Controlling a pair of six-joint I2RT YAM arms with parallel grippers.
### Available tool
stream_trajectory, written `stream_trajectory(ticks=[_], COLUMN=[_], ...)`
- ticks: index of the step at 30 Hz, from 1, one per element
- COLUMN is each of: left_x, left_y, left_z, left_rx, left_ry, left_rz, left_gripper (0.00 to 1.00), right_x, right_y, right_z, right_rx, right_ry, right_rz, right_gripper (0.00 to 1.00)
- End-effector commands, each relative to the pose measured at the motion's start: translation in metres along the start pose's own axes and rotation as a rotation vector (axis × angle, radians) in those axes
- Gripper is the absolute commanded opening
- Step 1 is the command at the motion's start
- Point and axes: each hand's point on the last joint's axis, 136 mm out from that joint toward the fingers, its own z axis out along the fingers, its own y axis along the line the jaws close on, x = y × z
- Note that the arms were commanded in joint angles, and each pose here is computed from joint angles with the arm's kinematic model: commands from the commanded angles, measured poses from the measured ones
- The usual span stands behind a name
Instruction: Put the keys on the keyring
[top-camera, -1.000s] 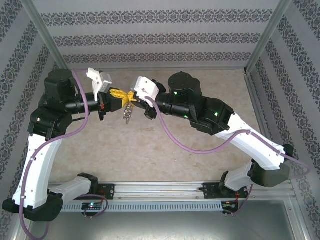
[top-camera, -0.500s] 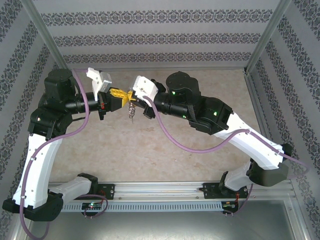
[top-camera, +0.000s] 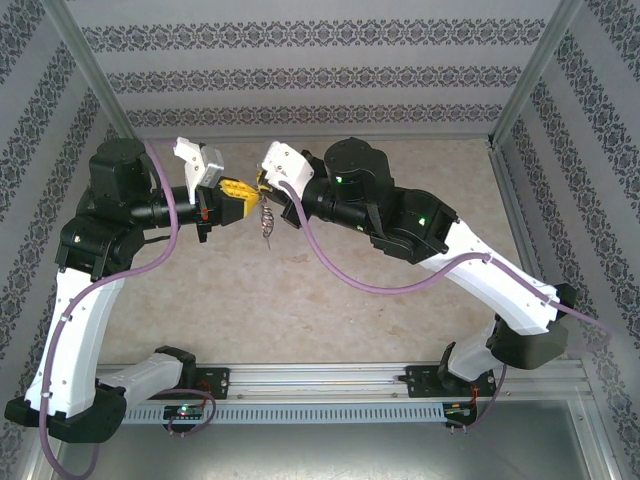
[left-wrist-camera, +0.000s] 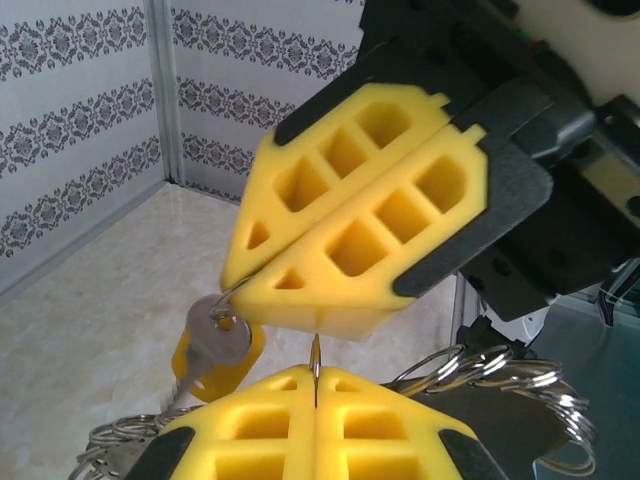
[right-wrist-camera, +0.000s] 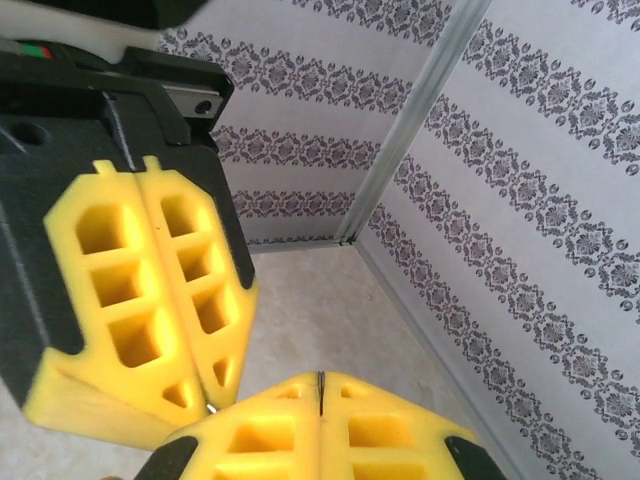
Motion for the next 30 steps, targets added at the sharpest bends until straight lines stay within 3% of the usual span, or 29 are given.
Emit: stream_trajectory(ticks=[1, 15, 30], left_x=[-0.012, -0.012, -0.013], left_y=[-0.012, -0.004, -0.006], left_z=[-0.008, -0.008, -0.01], left_rx=[0.018, -0.029, -0.027], left_ry=[-0.028, -0.023, -0.029], left_rz=[0.061, 0.075, 0.075], left_gripper=[0.0, 0.0, 0.0], right_x=[-0.007, -0.009, -0.013], right_y=[-0.009, 0.005, 0.019], right_z=[-0.008, -0.034, -0.023], right_rx=[0.024, -0.052, -0.137], right_ry=[-0.023, -0.101, -0.129], right_rz=[0.024, 0.103, 0.154], right_gripper=[0.0, 0.0, 0.0])
